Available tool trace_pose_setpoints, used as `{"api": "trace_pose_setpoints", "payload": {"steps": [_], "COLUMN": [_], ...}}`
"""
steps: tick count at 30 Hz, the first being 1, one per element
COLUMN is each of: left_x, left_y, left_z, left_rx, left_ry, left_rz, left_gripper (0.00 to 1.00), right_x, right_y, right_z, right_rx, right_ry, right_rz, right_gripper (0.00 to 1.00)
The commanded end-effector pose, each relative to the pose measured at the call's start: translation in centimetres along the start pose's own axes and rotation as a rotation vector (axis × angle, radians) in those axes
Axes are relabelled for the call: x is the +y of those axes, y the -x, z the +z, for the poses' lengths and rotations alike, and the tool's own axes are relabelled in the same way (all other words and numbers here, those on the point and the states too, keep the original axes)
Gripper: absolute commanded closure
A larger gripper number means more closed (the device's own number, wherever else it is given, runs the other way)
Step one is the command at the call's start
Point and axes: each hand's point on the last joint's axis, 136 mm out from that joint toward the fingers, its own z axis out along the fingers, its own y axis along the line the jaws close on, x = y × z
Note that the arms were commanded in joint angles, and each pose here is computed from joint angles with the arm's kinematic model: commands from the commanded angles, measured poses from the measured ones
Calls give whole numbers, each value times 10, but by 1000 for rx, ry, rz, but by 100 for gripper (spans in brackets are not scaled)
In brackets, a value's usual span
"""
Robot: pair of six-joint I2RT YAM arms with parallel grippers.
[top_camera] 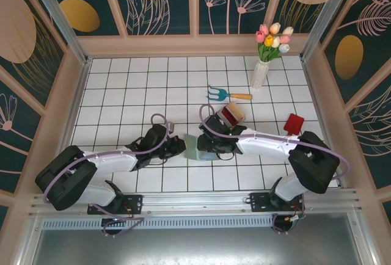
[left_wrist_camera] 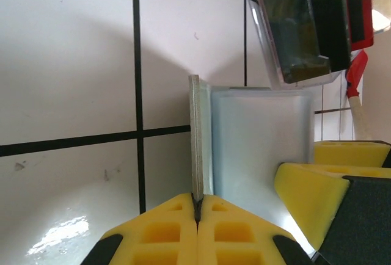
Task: Put the credit cards into the card holder
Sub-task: Flip over the card slot on the card holder.
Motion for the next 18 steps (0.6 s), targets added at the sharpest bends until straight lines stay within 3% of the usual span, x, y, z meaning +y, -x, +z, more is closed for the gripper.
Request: {"api": "trace_pose_setpoints", "payload": {"steps": [1, 5, 11, 18], "left_x": [15, 19, 21, 27], "left_y": [-8, -10, -10, -7], "left_z": [4, 8, 8, -1], "left_rx": [18, 29, 14, -34], "left_ry": [45, 51, 41, 44], "left_rz": [5, -1, -18, -42], "left_gripper": [100, 100, 100, 95], "right_x": [3, 23, 75, 91], "right_y": [-6, -16, -7, 9], "right_z": [13, 25, 15, -10], "right_rx": [33, 93, 73, 10], "right_ry": [10, 51, 213, 308], "right_rz": [8, -31, -83, -64], "right_gripper": [41, 41, 45, 44]}}
